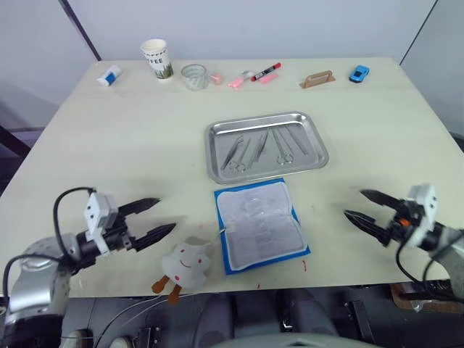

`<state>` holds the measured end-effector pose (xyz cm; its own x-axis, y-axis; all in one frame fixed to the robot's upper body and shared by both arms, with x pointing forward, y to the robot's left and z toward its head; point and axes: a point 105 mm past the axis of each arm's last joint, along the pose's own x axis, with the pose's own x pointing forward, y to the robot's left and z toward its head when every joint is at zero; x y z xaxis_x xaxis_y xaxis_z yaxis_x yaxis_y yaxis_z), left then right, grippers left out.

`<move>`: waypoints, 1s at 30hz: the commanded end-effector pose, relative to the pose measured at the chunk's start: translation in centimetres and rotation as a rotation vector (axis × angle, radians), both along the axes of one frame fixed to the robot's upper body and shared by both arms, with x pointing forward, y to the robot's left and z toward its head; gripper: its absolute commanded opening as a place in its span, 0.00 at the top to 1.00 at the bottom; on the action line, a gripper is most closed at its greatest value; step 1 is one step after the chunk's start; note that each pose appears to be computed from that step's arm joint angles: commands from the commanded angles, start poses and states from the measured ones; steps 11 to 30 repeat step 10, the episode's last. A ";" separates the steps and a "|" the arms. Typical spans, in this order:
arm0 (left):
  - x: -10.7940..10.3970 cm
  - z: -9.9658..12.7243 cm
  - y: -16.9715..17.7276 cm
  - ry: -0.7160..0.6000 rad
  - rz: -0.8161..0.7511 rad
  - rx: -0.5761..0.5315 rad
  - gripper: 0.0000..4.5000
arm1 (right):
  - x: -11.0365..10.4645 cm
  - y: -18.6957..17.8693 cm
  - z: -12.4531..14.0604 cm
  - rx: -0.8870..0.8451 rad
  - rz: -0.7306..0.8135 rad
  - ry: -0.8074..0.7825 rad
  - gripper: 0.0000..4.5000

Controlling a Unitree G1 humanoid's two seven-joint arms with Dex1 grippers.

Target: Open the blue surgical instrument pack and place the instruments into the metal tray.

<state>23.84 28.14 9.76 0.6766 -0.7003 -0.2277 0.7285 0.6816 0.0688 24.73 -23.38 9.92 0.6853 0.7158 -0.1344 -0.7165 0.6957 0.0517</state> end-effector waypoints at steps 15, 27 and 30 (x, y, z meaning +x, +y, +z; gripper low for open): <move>-1.2 -0.1 2.0 -0.046 0.130 0.078 0.00 | -3.8 -4.7 -0.4 -0.047 -0.064 -0.006 0.01; -1.2 -0.1 2.0 -0.046 0.130 0.078 0.00 | -3.8 -4.7 -0.4 -0.047 -0.064 -0.006 0.01; -1.2 -0.1 2.0 -0.046 0.130 0.078 0.00 | -3.8 -4.7 -0.4 -0.047 -0.064 -0.006 0.01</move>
